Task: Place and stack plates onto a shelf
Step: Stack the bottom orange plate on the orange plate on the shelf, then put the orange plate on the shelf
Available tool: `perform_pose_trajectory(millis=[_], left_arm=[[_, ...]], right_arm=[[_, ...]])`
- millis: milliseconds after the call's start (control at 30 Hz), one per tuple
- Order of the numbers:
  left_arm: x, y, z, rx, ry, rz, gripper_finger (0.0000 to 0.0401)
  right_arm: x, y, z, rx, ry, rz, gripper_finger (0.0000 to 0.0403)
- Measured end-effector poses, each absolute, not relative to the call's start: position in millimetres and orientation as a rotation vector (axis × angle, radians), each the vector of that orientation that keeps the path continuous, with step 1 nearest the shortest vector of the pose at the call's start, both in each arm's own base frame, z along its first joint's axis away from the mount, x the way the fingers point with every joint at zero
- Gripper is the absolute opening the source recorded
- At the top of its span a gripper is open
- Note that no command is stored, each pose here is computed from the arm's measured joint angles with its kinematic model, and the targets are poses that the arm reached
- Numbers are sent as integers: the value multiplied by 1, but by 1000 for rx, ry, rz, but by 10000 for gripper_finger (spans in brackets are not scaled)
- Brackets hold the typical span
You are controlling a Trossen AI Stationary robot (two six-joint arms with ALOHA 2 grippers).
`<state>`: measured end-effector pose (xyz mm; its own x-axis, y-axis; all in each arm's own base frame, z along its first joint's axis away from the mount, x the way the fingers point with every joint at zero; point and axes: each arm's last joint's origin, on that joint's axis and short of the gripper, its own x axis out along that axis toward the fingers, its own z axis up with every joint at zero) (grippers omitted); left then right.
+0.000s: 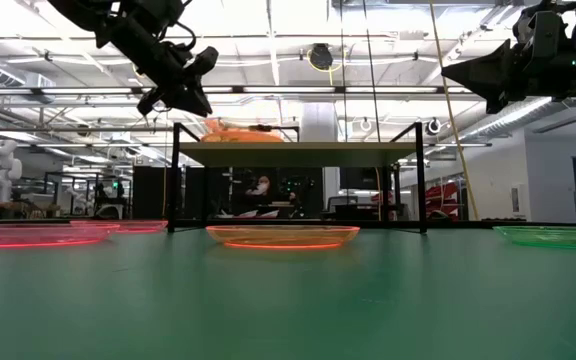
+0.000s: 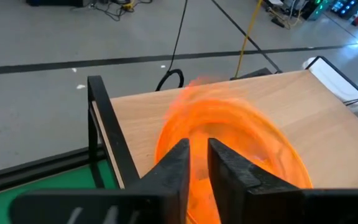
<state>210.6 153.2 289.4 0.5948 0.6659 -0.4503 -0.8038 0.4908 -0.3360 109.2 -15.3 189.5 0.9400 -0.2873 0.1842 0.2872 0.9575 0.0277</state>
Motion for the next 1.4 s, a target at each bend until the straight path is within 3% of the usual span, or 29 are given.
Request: perform_pose_trajectory(millis=[267, 500, 667, 900, 1167, 1400], left_arm=[[211, 153, 290, -485, 307, 865, 111], [204, 142, 305, -357, 312, 700, 118], [175, 117, 334, -217, 257, 542, 118], [125, 77, 362, -154, 92, 489, 118], [116, 50, 311, -251, 29, 323, 118], [124, 30, 252, -211, -216, 105, 118]], right_arm=[[109, -15, 189, 0, -188, -293, 0], [109, -15, 189, 1, -188, -293, 0], [109, -15, 189, 0, -188, -293, 0], [109, -15, 189, 0, -188, -293, 0], [110, -15, 186, 31, -156, -290, 0], [110, -15, 186, 24, -152, -291, 0]])
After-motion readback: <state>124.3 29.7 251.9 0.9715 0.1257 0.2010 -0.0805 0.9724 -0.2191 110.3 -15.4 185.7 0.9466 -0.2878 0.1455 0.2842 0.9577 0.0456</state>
